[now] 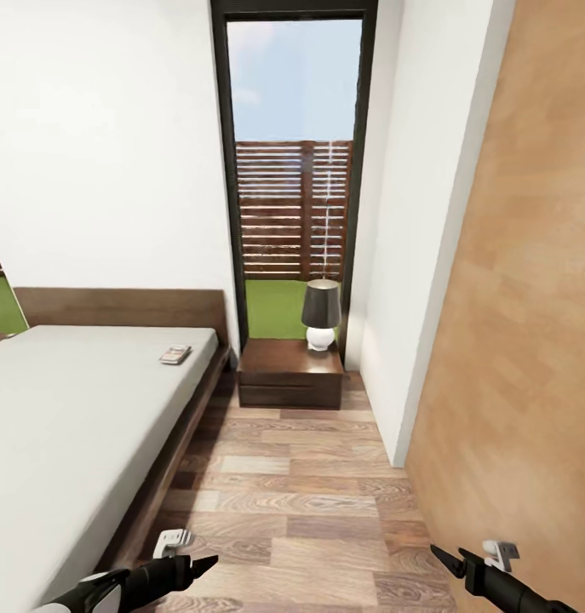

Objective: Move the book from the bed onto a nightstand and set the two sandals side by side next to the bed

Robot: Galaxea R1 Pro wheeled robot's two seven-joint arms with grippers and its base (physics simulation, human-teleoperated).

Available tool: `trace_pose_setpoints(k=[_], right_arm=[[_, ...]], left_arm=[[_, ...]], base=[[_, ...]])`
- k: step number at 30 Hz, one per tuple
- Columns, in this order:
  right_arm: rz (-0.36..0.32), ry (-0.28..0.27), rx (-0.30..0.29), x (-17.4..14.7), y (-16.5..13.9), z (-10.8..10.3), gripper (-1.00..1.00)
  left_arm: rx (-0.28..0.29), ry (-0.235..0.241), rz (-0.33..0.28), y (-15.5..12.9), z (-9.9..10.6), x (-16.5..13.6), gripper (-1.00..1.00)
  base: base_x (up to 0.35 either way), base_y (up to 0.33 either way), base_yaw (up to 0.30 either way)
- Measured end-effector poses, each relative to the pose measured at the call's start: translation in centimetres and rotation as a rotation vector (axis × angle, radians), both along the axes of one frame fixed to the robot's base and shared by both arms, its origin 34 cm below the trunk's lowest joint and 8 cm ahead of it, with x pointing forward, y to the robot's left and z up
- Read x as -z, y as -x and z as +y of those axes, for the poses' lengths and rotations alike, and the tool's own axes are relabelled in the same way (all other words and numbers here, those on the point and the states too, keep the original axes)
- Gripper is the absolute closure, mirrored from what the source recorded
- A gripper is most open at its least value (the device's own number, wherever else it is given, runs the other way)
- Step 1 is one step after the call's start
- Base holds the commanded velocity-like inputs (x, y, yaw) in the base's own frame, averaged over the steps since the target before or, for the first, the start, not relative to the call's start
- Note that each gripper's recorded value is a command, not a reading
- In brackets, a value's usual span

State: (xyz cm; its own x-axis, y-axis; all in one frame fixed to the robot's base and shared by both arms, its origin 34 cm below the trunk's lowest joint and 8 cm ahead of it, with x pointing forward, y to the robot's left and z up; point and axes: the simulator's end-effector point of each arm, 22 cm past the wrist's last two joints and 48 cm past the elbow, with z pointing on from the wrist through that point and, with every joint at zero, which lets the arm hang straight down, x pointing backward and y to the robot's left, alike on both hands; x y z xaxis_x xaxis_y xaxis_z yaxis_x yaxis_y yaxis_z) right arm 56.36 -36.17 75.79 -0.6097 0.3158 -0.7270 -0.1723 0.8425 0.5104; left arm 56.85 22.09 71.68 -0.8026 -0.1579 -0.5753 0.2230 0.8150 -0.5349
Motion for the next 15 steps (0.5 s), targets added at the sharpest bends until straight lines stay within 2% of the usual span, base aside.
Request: trace_pose_setpoints(k=[6, 11, 15], right_arm=[[0.000, 0.000, 0.000, -0.01, 0.00, 0.00, -1.00], [0.000, 0.000, 0.000, 0.01, 0.00, 0.00, -1.00], [0.000, -0.011, -0.007, 0.13, -0.06, 0.91, -1.00]], left_arm=[[0.000, 0.000, 0.001, 0.02, 0.00, 0.01, -1.00], [-0.001, 0.000, 0.001, 0.01, 0.00, 0.02, -1.00], [0.000, 0.000, 0.001, 0.01, 0.00, 0.01, -1.00]], base=[[0.073, -0.192, -0.006], [0.014, -0.050, -0.001], [0.002, -0.008, 0.000]])
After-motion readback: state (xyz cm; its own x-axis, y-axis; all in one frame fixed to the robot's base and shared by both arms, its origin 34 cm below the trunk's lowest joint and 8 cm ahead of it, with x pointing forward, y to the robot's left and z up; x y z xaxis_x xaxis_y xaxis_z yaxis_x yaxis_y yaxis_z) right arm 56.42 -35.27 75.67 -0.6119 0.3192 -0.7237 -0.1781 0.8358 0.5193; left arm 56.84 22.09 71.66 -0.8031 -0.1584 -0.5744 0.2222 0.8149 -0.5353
